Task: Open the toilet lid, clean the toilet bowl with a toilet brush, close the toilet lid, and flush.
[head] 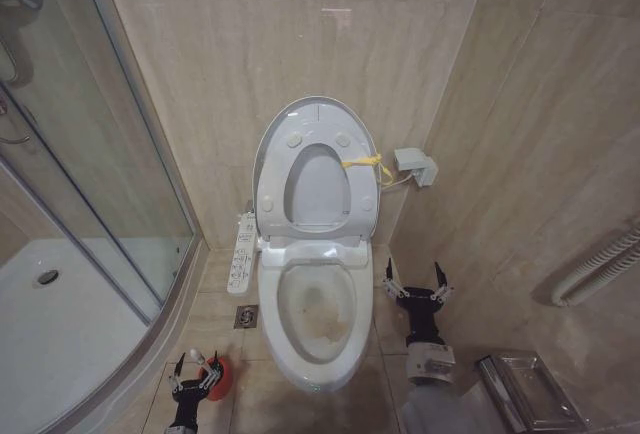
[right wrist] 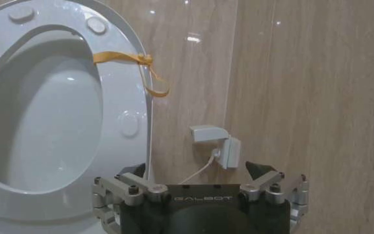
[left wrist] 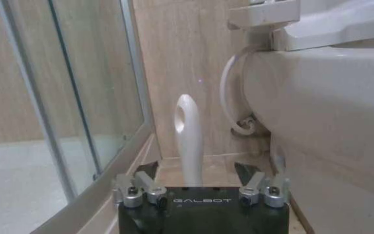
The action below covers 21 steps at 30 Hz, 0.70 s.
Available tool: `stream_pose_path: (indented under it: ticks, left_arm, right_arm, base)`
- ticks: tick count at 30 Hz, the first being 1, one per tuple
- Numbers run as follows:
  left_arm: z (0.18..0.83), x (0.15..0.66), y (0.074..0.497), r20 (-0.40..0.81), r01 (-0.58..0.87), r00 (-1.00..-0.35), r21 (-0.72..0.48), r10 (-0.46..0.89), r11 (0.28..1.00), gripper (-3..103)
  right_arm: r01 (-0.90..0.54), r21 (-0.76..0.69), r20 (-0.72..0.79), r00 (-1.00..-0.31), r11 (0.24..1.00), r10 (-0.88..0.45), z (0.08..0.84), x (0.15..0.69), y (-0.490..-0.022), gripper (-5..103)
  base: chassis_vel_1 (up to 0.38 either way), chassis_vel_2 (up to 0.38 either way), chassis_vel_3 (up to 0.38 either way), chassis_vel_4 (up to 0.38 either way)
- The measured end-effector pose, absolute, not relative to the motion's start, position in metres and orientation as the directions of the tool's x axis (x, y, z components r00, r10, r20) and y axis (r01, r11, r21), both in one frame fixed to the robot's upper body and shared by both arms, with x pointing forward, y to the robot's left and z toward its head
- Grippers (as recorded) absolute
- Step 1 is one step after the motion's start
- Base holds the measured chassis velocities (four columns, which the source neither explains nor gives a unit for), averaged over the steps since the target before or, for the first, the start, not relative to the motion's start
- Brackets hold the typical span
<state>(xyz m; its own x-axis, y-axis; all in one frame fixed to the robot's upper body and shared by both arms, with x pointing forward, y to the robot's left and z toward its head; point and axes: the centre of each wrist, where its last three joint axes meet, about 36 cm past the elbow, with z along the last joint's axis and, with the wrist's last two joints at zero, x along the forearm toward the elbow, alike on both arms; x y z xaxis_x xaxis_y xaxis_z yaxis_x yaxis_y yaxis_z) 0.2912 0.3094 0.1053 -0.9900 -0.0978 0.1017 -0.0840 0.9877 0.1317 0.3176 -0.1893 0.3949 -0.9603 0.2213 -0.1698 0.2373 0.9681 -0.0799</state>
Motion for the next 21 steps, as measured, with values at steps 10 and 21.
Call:
stream_pose_path:
  ticks: [10,21]
  left_arm:
    - [0.1011,0.2972,0.3075,0.091,-0.062,-0.993,0.124,-0.074,0.99,60]
    - [0.1021,0.2957,0.3108,0.064,-0.055,-0.996,0.139,-0.065,0.989,18]
  right_arm:
    - [0.237,-0.08,-0.17,-0.96,0.968,0.221,0.3949,0.3176,-0.1893,100]
    - [0.237,-0.08,-0.17,-0.96,0.968,0.221,0.3949,0.3176,-0.1893,100]
  base:
    - [0.0,0.0,0.0,0.0]
    - [0.0,0.0,0.0,0.0]
